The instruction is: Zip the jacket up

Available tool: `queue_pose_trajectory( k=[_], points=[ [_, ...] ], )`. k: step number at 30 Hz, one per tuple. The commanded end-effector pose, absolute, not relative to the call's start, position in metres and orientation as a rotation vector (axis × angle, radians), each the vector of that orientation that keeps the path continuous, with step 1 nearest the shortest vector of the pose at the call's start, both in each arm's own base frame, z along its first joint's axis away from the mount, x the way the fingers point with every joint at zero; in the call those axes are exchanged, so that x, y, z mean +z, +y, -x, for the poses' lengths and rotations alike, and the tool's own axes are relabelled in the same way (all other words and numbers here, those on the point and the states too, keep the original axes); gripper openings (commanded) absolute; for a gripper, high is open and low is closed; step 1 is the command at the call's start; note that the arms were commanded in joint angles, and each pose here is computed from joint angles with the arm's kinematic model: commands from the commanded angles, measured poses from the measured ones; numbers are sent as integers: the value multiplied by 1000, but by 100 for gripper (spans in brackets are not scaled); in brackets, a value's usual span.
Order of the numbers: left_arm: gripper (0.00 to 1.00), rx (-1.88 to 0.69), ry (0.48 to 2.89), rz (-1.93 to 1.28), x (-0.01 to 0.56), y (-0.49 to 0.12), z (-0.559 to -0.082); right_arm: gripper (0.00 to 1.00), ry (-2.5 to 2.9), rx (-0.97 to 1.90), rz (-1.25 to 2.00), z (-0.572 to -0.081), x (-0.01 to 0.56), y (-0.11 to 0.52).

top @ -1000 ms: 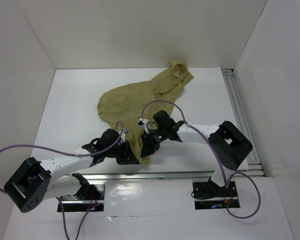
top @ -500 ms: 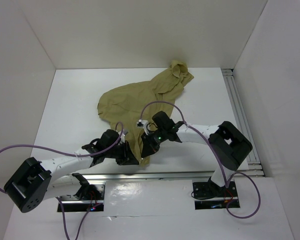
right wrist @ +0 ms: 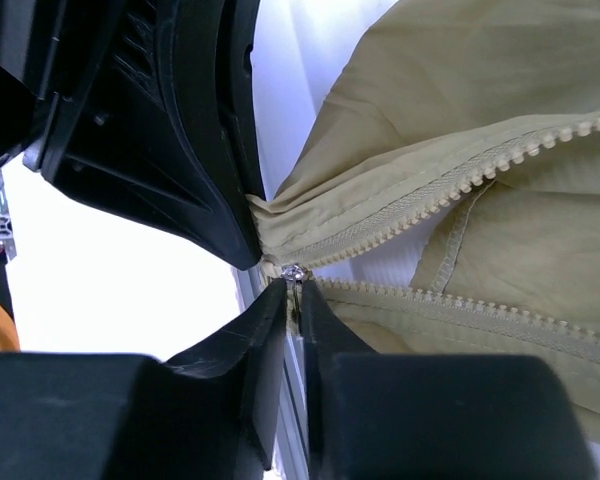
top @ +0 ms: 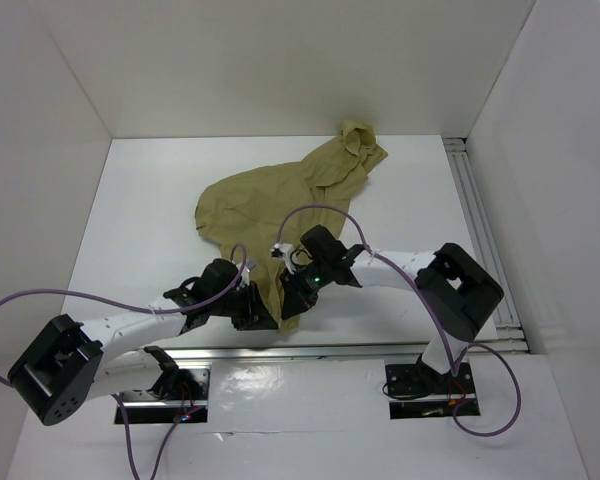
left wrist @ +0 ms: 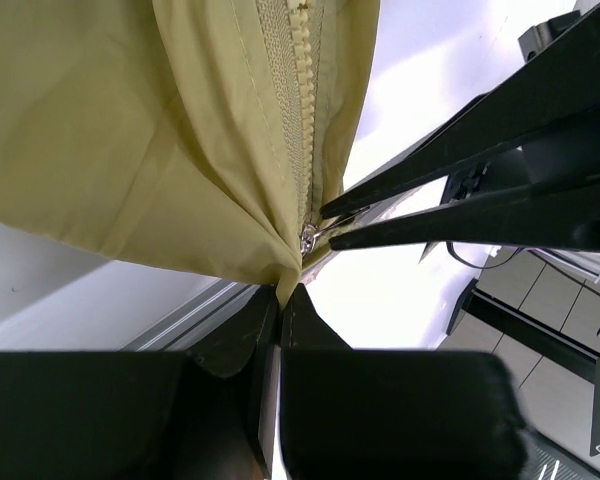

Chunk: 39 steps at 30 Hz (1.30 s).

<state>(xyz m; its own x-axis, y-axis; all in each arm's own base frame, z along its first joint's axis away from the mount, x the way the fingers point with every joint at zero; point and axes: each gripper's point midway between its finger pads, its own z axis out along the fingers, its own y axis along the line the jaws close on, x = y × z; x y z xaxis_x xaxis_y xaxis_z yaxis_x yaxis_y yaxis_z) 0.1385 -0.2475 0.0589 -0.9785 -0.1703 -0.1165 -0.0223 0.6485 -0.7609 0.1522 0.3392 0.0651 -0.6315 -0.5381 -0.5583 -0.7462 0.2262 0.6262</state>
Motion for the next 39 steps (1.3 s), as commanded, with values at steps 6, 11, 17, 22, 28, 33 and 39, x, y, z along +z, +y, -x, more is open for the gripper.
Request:
queue_pose_trajectory(
  k=[6, 11, 17, 22, 28, 33, 39],
  points=[
    [0, -1262, 2665, 126, 62, -248, -139, 0, 2275, 1239, 1221, -164, 68, 344],
    [0, -1262, 2665, 126, 63, -248, -138, 0, 2299, 1064, 1156, -179, 67, 339],
    [0, -1262, 2665, 126, 63, -248, -138, 0, 2265, 902, 1057, -197, 83, 333],
    [0, -1280, 2659, 116, 65, -249, -137, 0, 2197, 759, 904, -216, 99, 325],
    [0, -1295, 2652, 107, 68, -250, -136, 0, 2133, 685, 845, -222, 110, 323],
    [0, -1304, 2645, 117, 70, -251, -138, 0, 2155, 637, 846, -224, 100, 316],
    [1, -1315, 2632, 175, 74, -253, -141, 0, 2141, 698, 888, -217, 105, 324]
  ],
)
